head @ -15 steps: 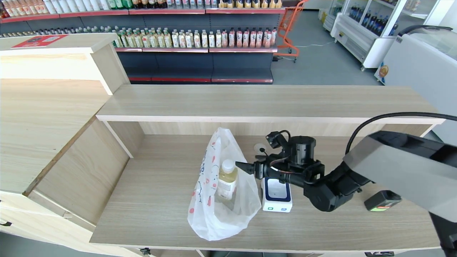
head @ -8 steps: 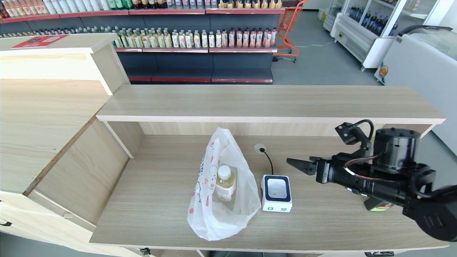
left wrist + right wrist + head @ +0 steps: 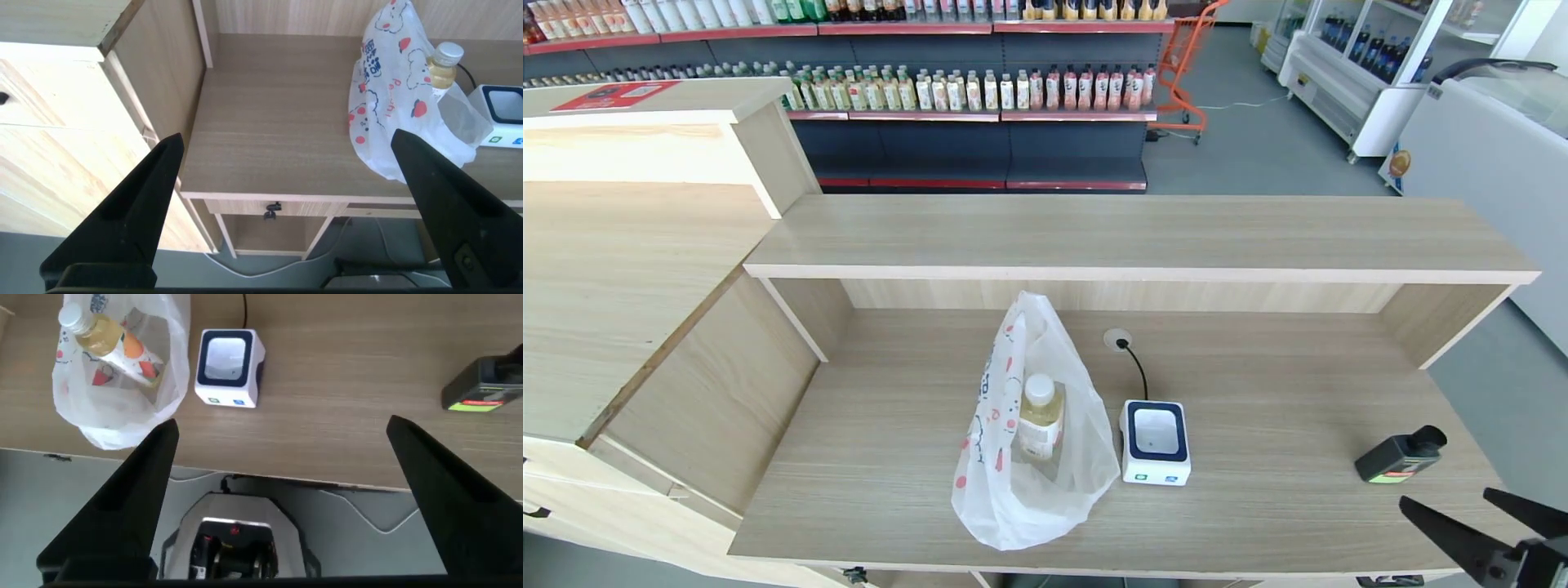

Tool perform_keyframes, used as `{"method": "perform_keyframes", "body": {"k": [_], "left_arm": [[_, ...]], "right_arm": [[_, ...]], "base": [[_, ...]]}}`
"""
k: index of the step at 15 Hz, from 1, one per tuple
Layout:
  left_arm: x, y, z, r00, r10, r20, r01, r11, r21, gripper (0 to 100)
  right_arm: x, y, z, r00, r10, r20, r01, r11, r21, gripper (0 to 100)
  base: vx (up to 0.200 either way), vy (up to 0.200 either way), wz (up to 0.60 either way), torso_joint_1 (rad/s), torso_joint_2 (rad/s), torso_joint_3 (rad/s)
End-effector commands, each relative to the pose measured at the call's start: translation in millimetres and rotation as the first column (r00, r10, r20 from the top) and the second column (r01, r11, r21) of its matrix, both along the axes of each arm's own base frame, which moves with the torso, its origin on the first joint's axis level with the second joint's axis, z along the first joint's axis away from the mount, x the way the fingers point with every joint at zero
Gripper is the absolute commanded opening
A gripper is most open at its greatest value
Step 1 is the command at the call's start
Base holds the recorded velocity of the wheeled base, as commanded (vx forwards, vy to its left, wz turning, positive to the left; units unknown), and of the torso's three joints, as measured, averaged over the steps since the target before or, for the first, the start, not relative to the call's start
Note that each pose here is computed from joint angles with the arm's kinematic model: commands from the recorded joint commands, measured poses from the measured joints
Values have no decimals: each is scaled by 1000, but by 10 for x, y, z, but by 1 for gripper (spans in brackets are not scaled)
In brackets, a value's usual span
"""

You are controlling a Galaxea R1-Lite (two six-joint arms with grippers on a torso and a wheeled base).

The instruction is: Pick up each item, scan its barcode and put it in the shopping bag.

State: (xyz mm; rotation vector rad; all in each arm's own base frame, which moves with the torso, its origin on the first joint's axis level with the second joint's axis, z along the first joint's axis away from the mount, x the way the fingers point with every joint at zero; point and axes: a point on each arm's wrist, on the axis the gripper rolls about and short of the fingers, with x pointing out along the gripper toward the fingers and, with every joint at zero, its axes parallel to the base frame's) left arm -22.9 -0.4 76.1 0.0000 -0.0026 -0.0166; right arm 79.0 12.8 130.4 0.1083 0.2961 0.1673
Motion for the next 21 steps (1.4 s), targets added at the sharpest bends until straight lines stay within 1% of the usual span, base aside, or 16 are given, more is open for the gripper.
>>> {"method": "perform_keyframes", "body": {"k": [1, 2, 3, 7, 8, 11, 14, 21], "left_arm": [[0, 0, 0, 1000, 0, 1, 0, 1000, 0, 100], [0, 0, 0, 1000, 0, 1, 0, 1000, 0, 100], [0, 0, 0, 1000, 0, 1, 0, 1000, 0, 100], [0, 0, 0, 1000, 0, 1, 0, 1000, 0, 100], [0, 0, 0, 1000, 0, 1, 0, 1000, 0, 100], [0, 0, 0, 1000, 0, 1, 0, 1000, 0, 100], [0, 0, 0, 1000, -2, 1, 2, 1000, 0, 100], [0, 0, -2, 1000, 1, -1, -1, 1000, 6, 100]], "right_arm": [[-863, -145, -423, 954, -223, 201, 232, 973, -18, 100], [-990, -134, -530, 944, -211, 252, 227, 973, -33, 100], [-1016, -132, -547, 940, -195, 281, 214, 976, -37, 100], [-1021, -133, -550, 939, -188, 288, 211, 976, -50, 100], [-1021, -133, -550, 939, -192, 286, 211, 977, -38, 100], [-1021, -133, -550, 939, -186, 289, 211, 976, -59, 100], [-1021, -133, -550, 939, -187, 289, 211, 976, -54, 100], [-1021, -133, -550, 939, -190, 287, 211, 977, -44, 100]], "base": [[0, 0, 0, 0, 0, 0], [0, 0, 0, 0, 0, 0], [0, 0, 0, 0, 0, 0], [0, 0, 0, 0, 0, 0], [0, 0, 0, 0, 0, 0], [0, 0, 0, 0, 0, 0], [0, 0, 0, 0, 0, 0], [0, -200, 0, 5, 0, 3]]}}
